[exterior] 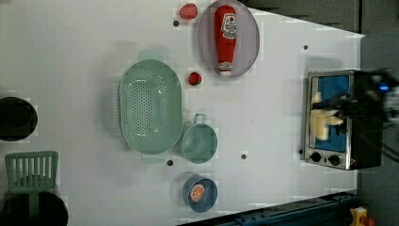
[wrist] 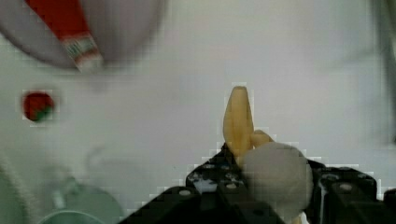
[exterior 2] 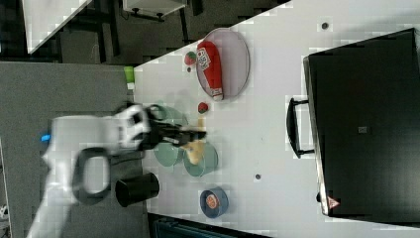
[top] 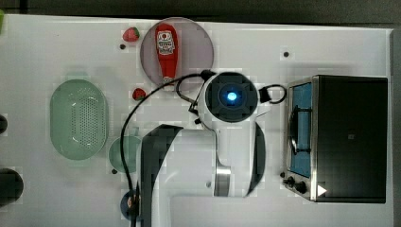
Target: Pick Banana and place it in mug.
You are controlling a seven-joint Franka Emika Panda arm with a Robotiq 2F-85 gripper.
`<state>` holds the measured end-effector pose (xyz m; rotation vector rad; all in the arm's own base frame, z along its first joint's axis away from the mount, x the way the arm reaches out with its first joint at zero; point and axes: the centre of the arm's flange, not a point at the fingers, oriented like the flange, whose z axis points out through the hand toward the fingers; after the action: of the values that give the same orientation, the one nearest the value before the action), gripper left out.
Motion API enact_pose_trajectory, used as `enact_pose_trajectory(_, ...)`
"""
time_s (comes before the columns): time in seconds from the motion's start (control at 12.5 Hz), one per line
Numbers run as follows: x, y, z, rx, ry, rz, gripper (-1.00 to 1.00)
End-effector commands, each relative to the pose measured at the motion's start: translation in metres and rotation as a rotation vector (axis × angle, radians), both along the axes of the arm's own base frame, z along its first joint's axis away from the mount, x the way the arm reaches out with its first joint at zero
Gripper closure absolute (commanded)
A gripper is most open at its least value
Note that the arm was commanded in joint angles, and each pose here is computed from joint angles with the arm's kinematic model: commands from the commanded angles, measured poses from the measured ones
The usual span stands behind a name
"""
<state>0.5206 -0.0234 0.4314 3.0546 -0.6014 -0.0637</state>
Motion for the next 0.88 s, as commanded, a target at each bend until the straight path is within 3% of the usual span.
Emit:
enact_pose_trajectory(0.08, -0.011, 0.041, 0.020, 0.036, 0.071, 0.014, 0.28)
enact_pose_trajectory(0.32, -0.017, 0.104, 0.023, 0.095, 0.083, -0.066, 0.28)
enact_pose_trajectory(0.56, -0.029, 0.171, 0.011, 0.057, 0.098, -0.179, 0.28)
enact_pose_trajectory(0.88, -0.045, 0.231, -0.037, 0.052, 0.064, -0.274, 0.28)
